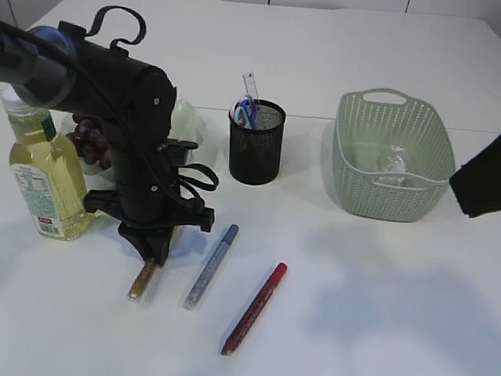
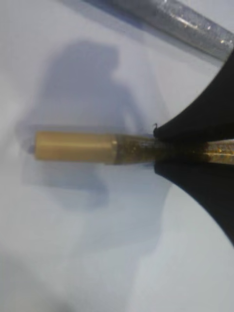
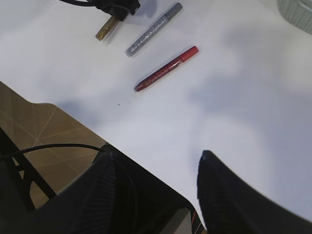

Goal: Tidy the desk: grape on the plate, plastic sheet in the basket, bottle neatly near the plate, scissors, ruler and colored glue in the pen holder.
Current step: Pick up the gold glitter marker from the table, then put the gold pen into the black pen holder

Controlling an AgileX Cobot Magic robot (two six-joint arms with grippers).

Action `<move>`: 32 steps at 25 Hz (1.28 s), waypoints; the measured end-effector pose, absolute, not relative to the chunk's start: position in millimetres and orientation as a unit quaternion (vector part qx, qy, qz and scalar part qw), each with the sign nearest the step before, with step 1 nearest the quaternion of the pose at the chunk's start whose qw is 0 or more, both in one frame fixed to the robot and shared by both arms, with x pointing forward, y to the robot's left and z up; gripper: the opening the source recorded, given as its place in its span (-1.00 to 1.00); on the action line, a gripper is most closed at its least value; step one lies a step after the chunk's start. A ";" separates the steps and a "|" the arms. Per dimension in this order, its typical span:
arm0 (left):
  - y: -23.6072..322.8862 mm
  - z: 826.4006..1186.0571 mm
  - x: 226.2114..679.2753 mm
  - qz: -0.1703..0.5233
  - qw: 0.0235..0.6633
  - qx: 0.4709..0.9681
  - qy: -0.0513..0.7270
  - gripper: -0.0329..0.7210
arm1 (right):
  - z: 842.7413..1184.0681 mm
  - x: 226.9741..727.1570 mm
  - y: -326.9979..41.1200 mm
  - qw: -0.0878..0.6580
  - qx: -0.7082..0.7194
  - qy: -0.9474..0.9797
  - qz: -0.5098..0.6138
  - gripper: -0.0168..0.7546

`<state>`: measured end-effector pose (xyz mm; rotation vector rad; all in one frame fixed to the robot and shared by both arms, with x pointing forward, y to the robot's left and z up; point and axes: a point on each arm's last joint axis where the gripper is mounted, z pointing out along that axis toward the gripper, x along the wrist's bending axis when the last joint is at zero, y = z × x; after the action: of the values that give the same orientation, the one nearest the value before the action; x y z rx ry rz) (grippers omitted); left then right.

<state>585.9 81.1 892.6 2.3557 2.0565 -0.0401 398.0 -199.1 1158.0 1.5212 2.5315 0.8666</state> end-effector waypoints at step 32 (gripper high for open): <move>83.5 1089.0 533.5 0.095 0.395 0.772 0.489 -0.74 | 1157.7 398.5 -200.3 0.039 0.494 0.823 0.277 0.16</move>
<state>533.5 83.5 1089.0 1.9574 1.2404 0.2415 398.5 -200.3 1157.7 1.5145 2.5239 0.8501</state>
